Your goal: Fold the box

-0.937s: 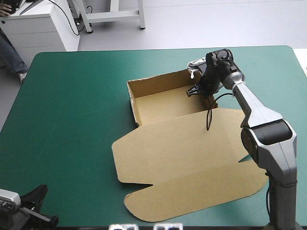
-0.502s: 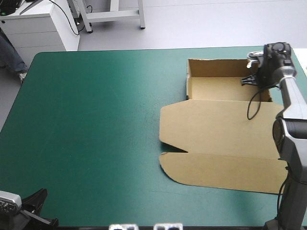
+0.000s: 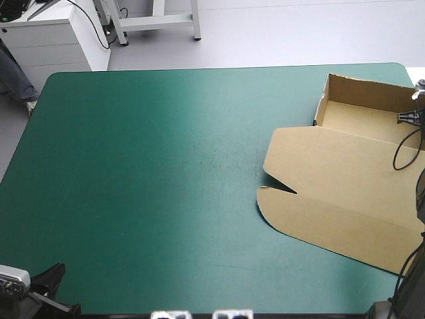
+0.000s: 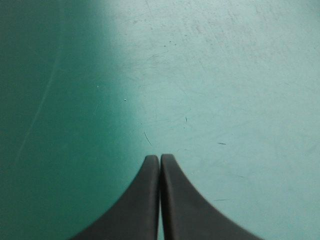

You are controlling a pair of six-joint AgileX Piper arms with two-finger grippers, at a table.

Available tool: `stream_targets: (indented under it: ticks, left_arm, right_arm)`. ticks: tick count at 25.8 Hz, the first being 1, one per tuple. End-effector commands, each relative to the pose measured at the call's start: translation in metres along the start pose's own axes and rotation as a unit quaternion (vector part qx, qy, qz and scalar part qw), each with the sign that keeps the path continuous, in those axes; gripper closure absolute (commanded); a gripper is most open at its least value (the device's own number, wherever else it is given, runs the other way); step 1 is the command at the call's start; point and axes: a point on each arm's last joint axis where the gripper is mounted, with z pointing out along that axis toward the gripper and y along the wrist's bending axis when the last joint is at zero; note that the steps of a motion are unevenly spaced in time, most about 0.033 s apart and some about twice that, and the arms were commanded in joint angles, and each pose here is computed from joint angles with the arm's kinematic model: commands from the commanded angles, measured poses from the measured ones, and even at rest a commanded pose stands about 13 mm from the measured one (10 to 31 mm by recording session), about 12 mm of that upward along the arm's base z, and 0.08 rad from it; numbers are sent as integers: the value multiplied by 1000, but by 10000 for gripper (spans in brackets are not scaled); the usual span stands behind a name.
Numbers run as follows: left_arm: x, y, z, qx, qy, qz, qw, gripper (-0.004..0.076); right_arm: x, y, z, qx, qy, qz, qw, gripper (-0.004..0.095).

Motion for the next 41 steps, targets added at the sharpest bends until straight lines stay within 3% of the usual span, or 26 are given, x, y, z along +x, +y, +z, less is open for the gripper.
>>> stream_targets:
  ticks: [1,5,6,7,14,16,17,18,20,25,28,36,41]
  left_arm:
    - [-11,0,-3,3,-32,-2,999,732]
    - [-11,0,-3,3,-32,-2,999,732]
    - [-11,0,-3,3,-31,-2,1000,732]
    - [-11,0,-3,3,-31,-2,1000,732]
    - [-11,0,-3,2,-31,-3,1000,732]
    - [-11,0,-3,2,-32,-4,999,732]
    - [-11,0,-3,2,-32,-4,999,732]
    - [-11,0,-3,2,-32,-4,999,732]
    - [-11,0,-3,2,-32,-4,999,732]
    - [-11,0,-3,2,-32,-4,999,732]
    - [-11,0,-3,2,-32,-4,999,732]
    - [-11,0,-3,2,-32,-3,999,732]
    - [-11,0,-3,2,-32,-3,999,732]
  right_arm:
    - [-1,-9,-37,15,-34,-51,998,779]
    - [0,-9,-38,14,-31,-43,999,482]
    - [-3,-11,-43,17,-40,-41,998,350]
    - [-4,-11,-47,18,-46,-36,998,311]
    - [-12,-21,-115,28,-146,18,989,293]
    - [-3,-21,-162,10,-201,28,979,356]
    - [6,-21,-191,0,-232,33,972,440]
    - [14,-19,-213,-9,-257,32,966,567]
    - [48,-14,-284,-30,-336,10,941,924]
    - [125,4,-385,-82,-460,-22,884,926]
    - [163,16,-412,-105,-494,-51,862,926]
    - [270,41,-416,-110,-501,-78,855,926]
    - [328,61,-393,-142,-522,-68,838,926]
